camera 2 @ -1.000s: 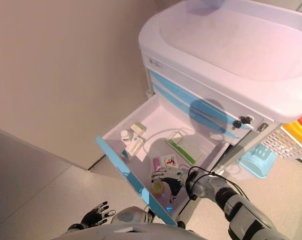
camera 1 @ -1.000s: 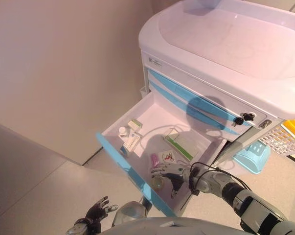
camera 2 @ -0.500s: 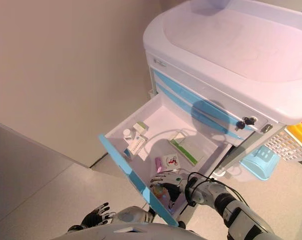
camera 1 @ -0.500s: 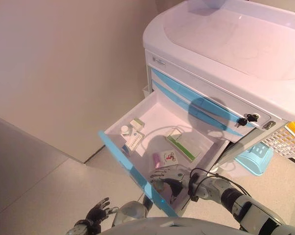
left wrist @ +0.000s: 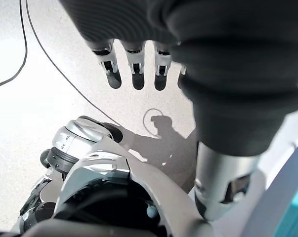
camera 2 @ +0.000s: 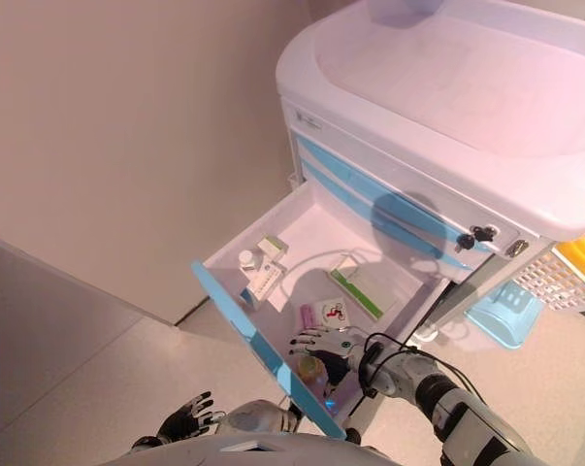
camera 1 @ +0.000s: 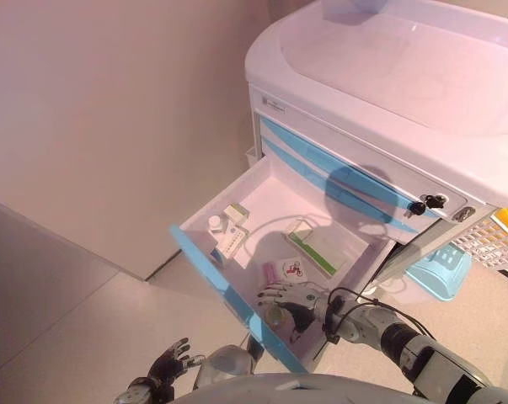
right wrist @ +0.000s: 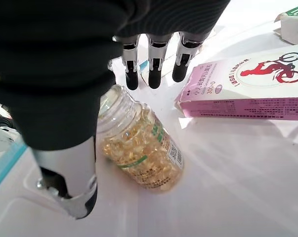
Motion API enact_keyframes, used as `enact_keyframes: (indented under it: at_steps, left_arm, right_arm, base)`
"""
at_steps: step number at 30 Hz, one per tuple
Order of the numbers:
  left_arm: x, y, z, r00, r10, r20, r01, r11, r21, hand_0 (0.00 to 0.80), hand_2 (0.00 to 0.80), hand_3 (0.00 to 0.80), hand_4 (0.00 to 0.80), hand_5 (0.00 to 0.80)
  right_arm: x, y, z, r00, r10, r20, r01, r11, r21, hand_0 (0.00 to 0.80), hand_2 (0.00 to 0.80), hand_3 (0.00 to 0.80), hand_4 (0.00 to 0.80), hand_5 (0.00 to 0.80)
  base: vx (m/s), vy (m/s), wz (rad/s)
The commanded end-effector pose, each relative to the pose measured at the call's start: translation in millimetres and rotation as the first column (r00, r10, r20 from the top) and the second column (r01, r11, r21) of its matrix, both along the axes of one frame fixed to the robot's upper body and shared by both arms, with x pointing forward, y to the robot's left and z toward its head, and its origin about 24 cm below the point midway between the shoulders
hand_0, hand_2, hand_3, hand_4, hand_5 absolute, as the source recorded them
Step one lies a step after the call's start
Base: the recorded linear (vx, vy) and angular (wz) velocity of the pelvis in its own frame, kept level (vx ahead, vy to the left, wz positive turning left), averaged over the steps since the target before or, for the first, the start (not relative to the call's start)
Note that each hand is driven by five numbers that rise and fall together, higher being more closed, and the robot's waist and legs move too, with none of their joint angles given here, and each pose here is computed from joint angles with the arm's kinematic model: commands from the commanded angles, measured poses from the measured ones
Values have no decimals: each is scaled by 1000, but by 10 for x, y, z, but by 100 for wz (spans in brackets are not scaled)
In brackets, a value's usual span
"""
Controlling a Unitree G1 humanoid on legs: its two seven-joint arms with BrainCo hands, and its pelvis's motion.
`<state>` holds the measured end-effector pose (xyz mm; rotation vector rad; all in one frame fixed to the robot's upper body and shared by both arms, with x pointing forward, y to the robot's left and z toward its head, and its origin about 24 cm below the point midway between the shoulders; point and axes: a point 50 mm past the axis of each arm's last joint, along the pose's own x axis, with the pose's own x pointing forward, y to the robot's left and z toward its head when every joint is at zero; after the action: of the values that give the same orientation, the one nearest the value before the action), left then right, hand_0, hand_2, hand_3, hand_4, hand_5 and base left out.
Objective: Open the drawer and pick up the medicine
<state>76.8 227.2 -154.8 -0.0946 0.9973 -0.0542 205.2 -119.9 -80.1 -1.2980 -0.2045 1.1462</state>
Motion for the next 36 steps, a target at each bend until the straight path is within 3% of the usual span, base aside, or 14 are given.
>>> enact_keyframes:
  at_steps: [1,20,21,22,23,24,36]
  left_arm:
    - [4,-96,-29,999,-43,-9,43,999,-21,0,0,0,0,0]
    - [1,-117,-26,998,-60,1,60,998,-30,0,0,0,0,0]
    - [5,-121,-25,998,-62,3,62,998,-30,0,0,0,0,0]
    - [7,-127,-26,998,-64,3,64,998,-29,0,0,0,0,0]
    - [7,-128,-26,998,-64,3,64,998,-29,0,0,0,0,0]
    - [9,-128,-25,998,-67,5,67,997,-27,0,0,0,0,0]
    - [32,-142,-27,997,-78,2,78,996,-32,0,0,0,0,0]
  right_arm:
    - [14,145,131,997,27,74,-35,994,103,0,0,0,0,0]
    - [26,51,66,994,-23,105,17,998,62,0,0,0,0,0]
    - [28,43,65,994,-27,109,20,998,61,141,141,141,141,141]
    - [24,39,64,994,-27,109,20,998,62,361,361,361,361,361]
    - [21,37,63,994,-29,108,22,998,63,527,527,527,527,527]
    - [14,30,58,994,-33,105,26,997,68,800,800,800,800,800]
    - [24,67,47,996,-39,79,34,997,62,800,800,800,800,800]
  base:
    - [0,0,0]
    - [0,0,0]
    - [0,0,0]
    - [0,0,0]
    - [0,0,0]
    - [0,0,0]
    - [0,-1,1]
